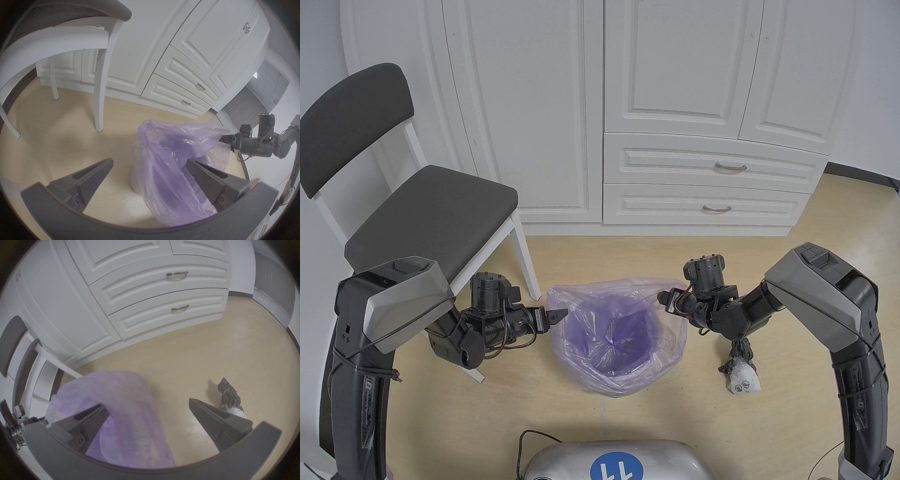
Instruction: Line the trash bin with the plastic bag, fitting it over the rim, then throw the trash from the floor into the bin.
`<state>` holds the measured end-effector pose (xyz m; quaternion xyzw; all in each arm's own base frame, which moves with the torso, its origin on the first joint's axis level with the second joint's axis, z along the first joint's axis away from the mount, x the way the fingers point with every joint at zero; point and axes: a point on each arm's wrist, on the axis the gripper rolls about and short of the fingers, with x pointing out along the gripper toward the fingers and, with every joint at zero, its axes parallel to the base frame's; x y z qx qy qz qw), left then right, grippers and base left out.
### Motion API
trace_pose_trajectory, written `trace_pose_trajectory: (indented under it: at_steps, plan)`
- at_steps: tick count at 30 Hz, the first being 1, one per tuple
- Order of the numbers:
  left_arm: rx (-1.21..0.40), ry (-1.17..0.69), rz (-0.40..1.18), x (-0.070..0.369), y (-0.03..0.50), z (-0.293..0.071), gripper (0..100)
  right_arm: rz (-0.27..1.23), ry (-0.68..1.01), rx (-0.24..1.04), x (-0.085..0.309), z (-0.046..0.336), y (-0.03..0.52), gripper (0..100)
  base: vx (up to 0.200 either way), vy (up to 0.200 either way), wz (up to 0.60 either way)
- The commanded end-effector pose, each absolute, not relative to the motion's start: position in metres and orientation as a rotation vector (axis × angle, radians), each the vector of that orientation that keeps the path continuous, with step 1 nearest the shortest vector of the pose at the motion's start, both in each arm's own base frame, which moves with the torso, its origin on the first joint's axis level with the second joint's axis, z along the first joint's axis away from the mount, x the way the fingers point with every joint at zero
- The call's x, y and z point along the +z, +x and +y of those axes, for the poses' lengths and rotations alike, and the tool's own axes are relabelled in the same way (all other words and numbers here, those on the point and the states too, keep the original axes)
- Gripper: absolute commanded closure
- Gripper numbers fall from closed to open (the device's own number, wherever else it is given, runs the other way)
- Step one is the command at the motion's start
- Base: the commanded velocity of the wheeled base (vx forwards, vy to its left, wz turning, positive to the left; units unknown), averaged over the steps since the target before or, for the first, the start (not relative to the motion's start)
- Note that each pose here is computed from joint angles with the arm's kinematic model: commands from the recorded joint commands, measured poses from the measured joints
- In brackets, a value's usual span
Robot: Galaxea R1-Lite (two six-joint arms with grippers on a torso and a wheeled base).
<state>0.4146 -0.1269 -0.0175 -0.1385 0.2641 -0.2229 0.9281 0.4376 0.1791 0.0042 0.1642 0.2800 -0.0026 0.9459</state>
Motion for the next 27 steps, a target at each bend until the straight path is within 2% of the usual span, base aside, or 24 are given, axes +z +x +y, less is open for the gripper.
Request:
trace_pose_trajectory:
  at_steps: [1,8,13,20,26,27]
  plan:
    - [-0.456,-0.284,0.529,-0.017,0.425,-0.133,0,0.558,0.375,-0.032,-0.006,0.179,0.448,0,0.0,0.0,0.0]
    - [-0.429,-0.285,0.558,-0.016,0.432,-0.138,0,0.535,0.474,-0.049,-0.015,0.184,0.459,0,0.0,0.0,0.0]
    - [-0.415,-0.292,0.6,-0.016,0.436,-0.139,0,0.541,0.476,-0.046,-0.017,0.185,0.459,0,0.0,0.0,0.0]
    - [-0.31,-0.302,0.624,-0.022,0.452,-0.139,0,0.56,0.463,-0.047,-0.027,0.187,0.458,0,0.0,0.0,0.0]
    - [-0.284,-0.336,0.609,-0.023,0.458,-0.138,0,0.551,0.463,-0.048,-0.01,0.182,0.457,0,0.0,0.0,0.0]
    - [-0.272,-0.337,0.607,-0.023,0.461,-0.137,0,0.558,0.458,-0.06,0.006,0.177,0.455,0,0.0,0.0,0.0]
